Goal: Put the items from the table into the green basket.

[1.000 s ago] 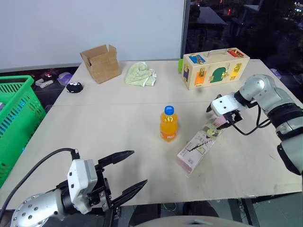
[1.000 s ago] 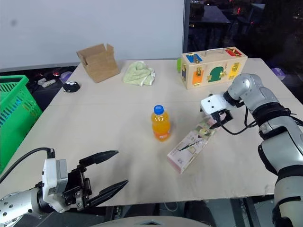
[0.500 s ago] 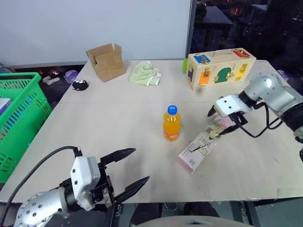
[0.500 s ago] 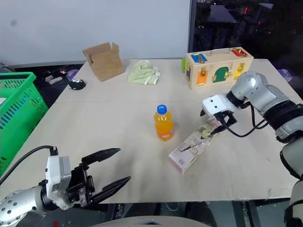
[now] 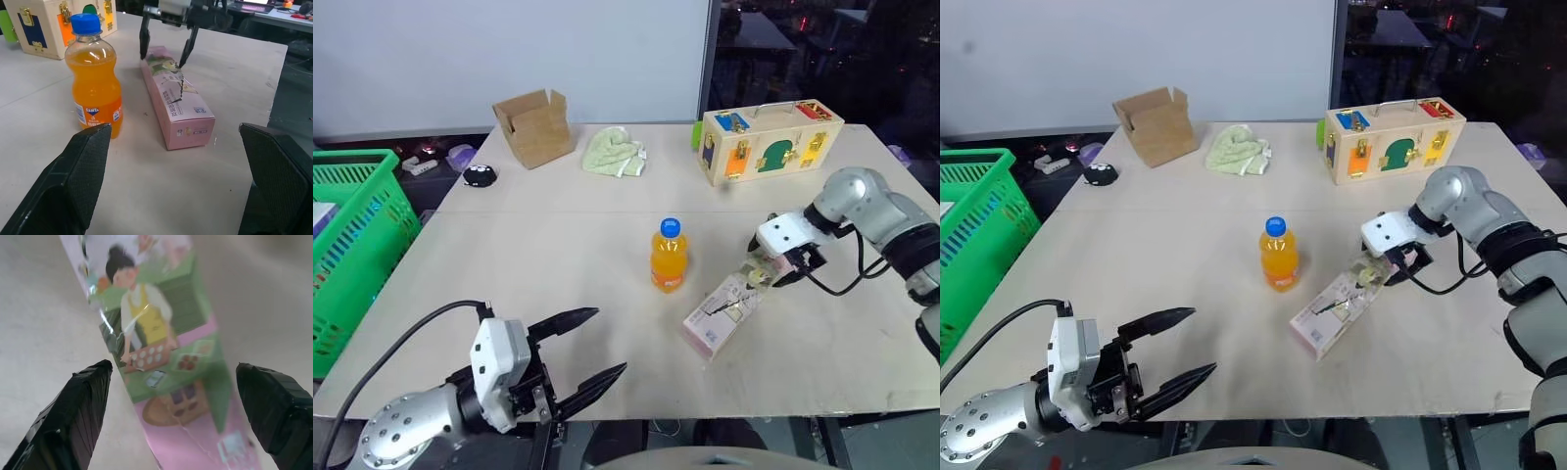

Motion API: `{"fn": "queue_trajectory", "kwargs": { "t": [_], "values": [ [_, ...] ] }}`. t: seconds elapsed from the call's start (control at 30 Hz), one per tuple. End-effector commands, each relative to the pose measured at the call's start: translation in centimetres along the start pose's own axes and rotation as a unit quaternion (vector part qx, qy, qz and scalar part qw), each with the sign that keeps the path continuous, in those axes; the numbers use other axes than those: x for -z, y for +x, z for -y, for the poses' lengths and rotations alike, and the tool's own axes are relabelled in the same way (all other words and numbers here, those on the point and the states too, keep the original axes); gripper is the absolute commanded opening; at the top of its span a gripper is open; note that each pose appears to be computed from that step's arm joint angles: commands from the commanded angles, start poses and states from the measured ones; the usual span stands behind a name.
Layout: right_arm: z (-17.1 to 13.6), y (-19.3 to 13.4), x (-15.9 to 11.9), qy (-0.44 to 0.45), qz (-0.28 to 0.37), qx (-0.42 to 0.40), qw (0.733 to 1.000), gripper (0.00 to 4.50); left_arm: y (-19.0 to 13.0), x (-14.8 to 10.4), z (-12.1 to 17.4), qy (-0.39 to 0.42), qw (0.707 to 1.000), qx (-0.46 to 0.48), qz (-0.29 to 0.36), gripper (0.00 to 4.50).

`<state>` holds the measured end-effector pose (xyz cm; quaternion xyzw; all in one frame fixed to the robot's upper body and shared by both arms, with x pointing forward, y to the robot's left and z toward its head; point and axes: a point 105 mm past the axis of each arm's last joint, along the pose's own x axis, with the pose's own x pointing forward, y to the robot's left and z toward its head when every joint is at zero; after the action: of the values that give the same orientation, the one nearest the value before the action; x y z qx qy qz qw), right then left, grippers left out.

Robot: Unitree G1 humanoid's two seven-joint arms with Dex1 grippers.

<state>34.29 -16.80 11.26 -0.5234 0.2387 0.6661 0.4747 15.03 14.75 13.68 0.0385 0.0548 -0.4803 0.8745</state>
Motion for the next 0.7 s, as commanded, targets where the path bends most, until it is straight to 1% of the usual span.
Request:
{"fn": "queue_trajectory", "kwargs": {
  "t": [0.03,0.13,0.27,0.3,0.37,0.43,0.47,0.53,0.57,0.7],
  "values": [
    [0.3,-0.1,0.4,-0.009,-0.014,-0.008,1.000,4.34,0.3,-0.9,0.6,0.013,1.000,0.010,0.009,4.37],
    [0.4,1.0,0.8,-0.007,-0.020,-0.013,1.000,4.34,0.5,-0.9,0.6,0.012,1.000,0.008,0.009,4.37],
    [-0.3,2.1,1.4,0.004,-0.024,-0.036,0.999,4.34,0.5,-0.8,0.6,0.012,1.000,0.004,0.008,4.37],
    [-0.4,2.2,1.4,0.008,-0.020,-0.036,0.999,4.12,0.5,-0.8,0.5,0.012,1.000,0.003,0.007,4.47],
    [-0.6,2.3,1.6,0.021,-0.011,-0.037,0.999,3.50,0.4,-0.7,0.5,0.012,1.000,0.000,0.007,4.50],
    [-0.6,2.2,1.8,0.028,-0.006,-0.026,0.999,2.69,0.3,-0.6,0.5,0.011,1.000,-0.003,0.006,4.50],
    [-0.7,2.1,1.8,0.031,-0.003,-0.024,0.999,2.39,0.2,-0.5,0.5,0.011,1.000,-0.004,0.005,4.50],
    [-0.9,2.0,1.9,0.039,0.008,-0.016,0.999,1.54,0.2,-0.4,0.5,0.010,1.000,-0.005,0.005,4.50],
    [-0.9,2.0,1.9,0.042,0.013,-0.008,0.999,1.21,0.1,-0.4,0.5,0.010,1.000,-0.005,0.005,4.50],
    [-1.7,1.3,1.9,0.075,0.050,0.007,0.996,1.21,0.2,-0.3,0.3,0.009,1.000,-0.005,0.009,4.50]
  ]
}}
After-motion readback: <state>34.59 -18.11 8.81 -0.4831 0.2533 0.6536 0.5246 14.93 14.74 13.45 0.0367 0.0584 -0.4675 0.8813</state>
